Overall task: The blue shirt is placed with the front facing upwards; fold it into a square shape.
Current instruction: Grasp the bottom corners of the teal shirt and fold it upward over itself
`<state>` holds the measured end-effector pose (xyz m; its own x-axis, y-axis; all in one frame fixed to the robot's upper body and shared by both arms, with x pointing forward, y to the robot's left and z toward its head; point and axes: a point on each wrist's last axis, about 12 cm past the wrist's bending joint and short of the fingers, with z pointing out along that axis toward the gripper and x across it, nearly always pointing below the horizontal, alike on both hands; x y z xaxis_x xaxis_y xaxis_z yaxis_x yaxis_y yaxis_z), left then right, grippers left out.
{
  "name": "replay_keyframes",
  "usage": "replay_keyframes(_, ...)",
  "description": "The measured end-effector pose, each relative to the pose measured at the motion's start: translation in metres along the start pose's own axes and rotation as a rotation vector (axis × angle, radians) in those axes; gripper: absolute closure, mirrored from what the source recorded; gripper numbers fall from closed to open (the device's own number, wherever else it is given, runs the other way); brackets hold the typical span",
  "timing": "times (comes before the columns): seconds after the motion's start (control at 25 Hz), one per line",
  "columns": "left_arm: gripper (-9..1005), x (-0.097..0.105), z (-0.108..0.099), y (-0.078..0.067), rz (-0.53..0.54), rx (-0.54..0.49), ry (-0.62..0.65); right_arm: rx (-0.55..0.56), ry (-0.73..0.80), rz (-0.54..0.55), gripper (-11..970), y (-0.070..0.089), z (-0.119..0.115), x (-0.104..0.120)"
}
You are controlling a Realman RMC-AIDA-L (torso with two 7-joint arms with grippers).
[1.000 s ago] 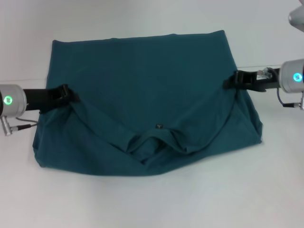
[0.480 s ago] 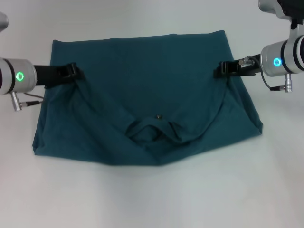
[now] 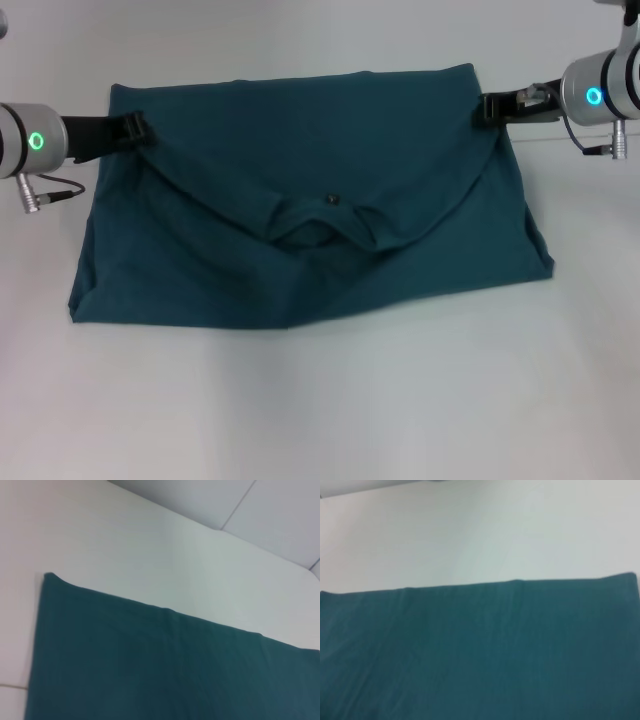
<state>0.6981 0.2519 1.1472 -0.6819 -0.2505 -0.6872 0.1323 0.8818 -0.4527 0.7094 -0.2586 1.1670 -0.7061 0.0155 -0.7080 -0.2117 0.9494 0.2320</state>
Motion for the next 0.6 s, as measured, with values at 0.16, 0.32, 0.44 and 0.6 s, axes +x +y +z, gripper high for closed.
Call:
replay_keyframes(0.16, 948, -0.003, 0.001, 0.001, 0.007, -0.020, -0.020, 0.019, -0.015, -0.027, 908, 0.002, 0.001, -0.007)
replay_keyframes(0.32, 948, -0.004, 0.001, 0.001, 0.011, -0.033, -0.032, 0.028, -0.025, -0.054, 908, 0.007, 0.002, -0.010)
replay_keyframes(0.44, 948, -0.001, 0.003, -0.001, 0.027, -0.032, -0.021, 0.030, -0.018, -0.067, 907, 0.008, 0.004, -0.008)
replay_keyframes(0.6, 947, 0.007, 0.008, -0.006, 0.050, -0.035, -0.010, 0.049, 0.012, -0.106, 907, 0.010, 0.012, 0.003)
